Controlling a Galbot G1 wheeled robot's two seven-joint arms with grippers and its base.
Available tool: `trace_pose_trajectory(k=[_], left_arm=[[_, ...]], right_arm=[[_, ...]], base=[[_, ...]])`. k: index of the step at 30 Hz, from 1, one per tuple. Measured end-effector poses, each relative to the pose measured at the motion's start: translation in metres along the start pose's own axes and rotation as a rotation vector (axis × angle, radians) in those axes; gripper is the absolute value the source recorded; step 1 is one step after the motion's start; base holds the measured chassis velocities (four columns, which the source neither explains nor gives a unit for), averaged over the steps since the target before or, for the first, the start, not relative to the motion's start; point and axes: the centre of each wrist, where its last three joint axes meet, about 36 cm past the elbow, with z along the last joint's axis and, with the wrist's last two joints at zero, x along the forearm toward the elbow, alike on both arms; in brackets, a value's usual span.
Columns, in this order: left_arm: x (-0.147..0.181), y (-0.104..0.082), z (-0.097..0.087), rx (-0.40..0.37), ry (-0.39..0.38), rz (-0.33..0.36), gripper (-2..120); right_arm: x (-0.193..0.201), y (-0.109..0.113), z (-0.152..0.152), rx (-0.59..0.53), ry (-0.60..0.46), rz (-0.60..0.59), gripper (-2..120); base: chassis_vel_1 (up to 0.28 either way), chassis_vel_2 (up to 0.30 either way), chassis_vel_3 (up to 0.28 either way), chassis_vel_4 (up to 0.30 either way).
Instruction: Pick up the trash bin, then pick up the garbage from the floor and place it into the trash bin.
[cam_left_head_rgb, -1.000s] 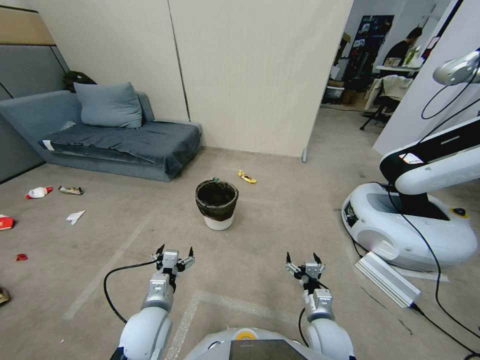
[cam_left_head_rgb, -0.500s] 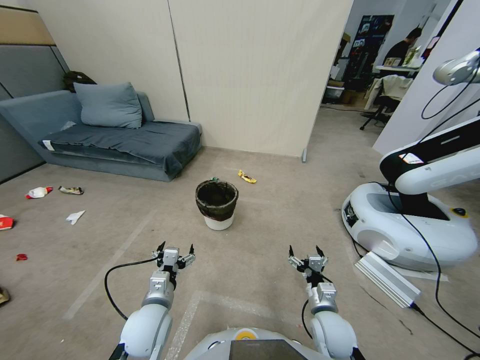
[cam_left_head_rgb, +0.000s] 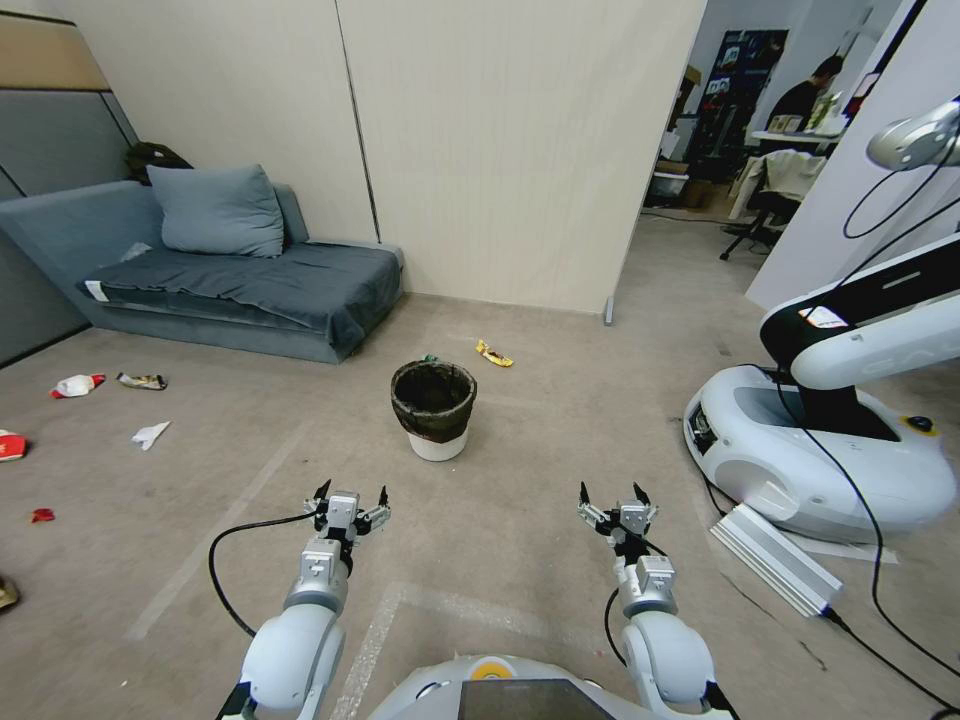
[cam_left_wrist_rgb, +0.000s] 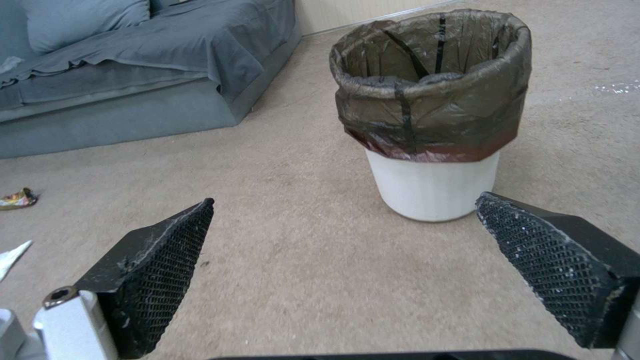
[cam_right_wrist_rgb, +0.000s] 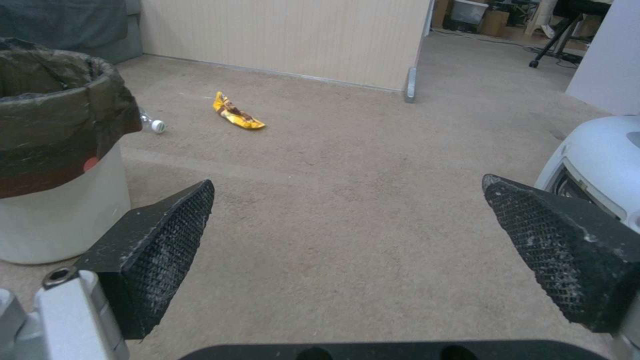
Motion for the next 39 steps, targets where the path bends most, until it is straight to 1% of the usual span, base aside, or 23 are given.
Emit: trace_pose_trajectory(k=[10,39], left_arm=[[-0.0039,-0.0002,-0.0019,-0.004,-0.002,-0.001,100],[-0.0055,0.0024,0.0014,-0.019,-0.001,-0.011,100]], right_arm=[[-0.0014,-0.0014,-0.0005,-0.001,-0.002,-0.002,100],[-0.0009,-0.0003,0.0058,-0.004,0.013,-0.001,100]], base=[[-0.092,0.099,0.091,-0.101],[-0.088,0.094,0.090,-0.098]])
